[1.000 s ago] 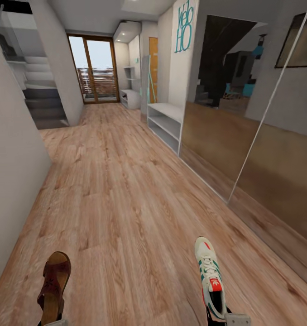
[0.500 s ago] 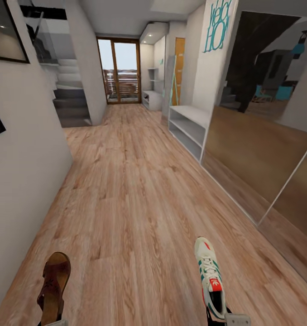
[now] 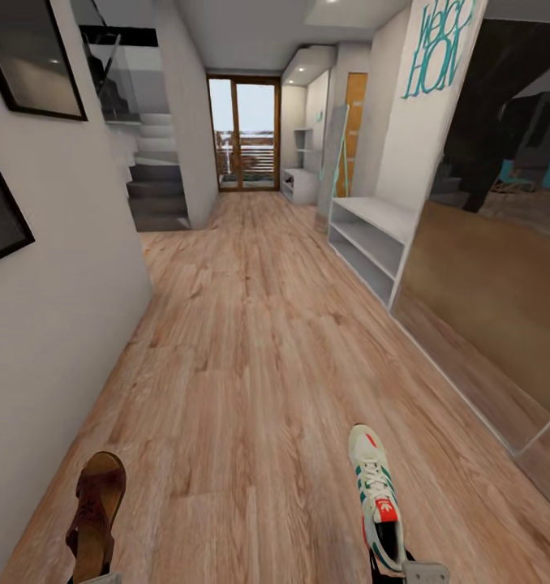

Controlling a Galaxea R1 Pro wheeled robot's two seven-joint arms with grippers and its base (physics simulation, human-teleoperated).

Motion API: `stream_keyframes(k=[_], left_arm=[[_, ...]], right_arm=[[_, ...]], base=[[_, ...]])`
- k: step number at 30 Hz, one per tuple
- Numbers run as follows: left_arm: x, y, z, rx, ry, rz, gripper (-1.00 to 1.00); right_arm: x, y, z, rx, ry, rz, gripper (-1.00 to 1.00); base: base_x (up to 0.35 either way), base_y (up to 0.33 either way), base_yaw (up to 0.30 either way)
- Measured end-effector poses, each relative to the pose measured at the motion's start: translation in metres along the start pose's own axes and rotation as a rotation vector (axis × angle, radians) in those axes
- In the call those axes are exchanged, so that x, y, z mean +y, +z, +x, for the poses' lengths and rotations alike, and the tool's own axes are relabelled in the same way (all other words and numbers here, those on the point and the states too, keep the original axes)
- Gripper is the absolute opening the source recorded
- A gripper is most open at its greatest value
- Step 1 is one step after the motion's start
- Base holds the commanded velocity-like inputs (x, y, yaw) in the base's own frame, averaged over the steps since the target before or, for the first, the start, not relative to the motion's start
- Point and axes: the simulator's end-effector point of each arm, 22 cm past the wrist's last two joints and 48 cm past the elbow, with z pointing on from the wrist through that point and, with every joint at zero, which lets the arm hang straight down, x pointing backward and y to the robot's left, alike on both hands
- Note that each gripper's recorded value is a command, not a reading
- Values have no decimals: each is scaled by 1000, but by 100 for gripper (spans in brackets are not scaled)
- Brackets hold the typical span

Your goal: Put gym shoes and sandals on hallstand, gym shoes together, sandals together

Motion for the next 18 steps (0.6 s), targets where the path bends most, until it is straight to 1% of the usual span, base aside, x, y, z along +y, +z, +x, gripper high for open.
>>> stream_keyframes(k=[18], left_arm=[[-1, 1, -8, -20, -5, 1, -100]], right_arm=[[0, 1, -10, -22, 2, 1, -100]], base=[[339, 0, 200]])
